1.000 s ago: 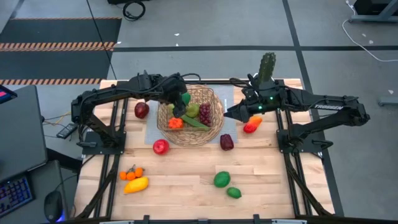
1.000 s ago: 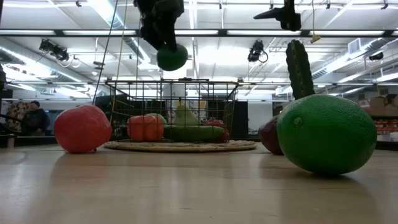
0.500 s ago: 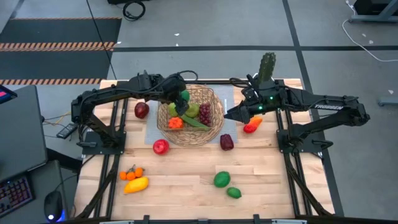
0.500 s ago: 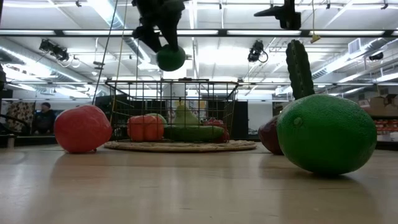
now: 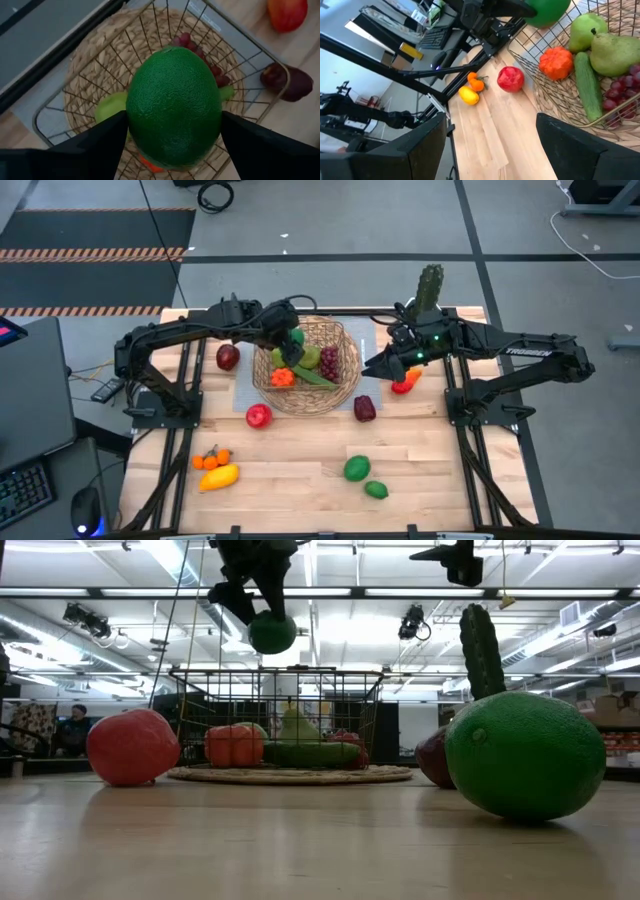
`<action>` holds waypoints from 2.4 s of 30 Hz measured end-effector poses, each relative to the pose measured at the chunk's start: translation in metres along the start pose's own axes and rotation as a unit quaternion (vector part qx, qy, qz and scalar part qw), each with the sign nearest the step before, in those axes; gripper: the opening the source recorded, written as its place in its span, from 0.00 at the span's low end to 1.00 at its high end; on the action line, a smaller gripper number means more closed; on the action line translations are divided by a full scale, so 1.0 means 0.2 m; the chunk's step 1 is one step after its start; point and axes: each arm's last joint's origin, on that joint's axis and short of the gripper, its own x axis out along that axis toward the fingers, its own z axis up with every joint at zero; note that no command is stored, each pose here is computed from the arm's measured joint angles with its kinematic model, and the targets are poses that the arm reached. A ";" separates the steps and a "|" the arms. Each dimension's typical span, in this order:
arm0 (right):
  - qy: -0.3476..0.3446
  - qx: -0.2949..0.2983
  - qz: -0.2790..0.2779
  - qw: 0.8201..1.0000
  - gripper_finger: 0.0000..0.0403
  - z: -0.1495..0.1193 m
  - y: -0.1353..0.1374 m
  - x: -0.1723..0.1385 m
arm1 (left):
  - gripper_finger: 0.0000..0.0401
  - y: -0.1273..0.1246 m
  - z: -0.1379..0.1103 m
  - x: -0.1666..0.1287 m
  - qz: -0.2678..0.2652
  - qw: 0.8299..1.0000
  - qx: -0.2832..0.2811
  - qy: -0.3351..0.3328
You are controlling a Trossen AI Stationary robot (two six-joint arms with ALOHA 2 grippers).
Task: Build produce basket
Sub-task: Put the left lime into the gold wire basket
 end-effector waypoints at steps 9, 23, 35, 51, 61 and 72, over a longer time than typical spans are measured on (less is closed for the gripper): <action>-0.007 -0.005 -0.007 1.000 0.77 0.00 0.00 0.00 | 0.79 0.01 -0.02 0.00 -0.007 1.000 -0.005 0.029; -0.031 -0.003 -0.008 0.999 0.77 0.02 0.01 0.00 | 0.79 0.02 -0.02 0.00 -0.021 0.999 0.001 0.047; -0.032 -0.009 -0.002 0.999 0.77 0.02 0.01 0.00 | 0.79 0.00 0.00 0.00 -0.036 0.996 -0.078 0.019; -0.032 -0.011 -0.002 0.999 0.77 0.02 0.01 0.00 | 0.79 -0.05 0.02 -0.01 -0.065 0.996 -0.061 -0.012; -0.032 -0.011 -0.002 0.999 0.77 0.02 0.01 0.00 | 0.79 -0.08 0.06 -0.02 -0.095 0.991 -0.080 -0.055; -0.017 -0.027 0.013 0.999 0.77 0.02 0.01 0.00 | 0.79 -0.09 0.07 -0.02 -0.096 0.990 -0.080 -0.061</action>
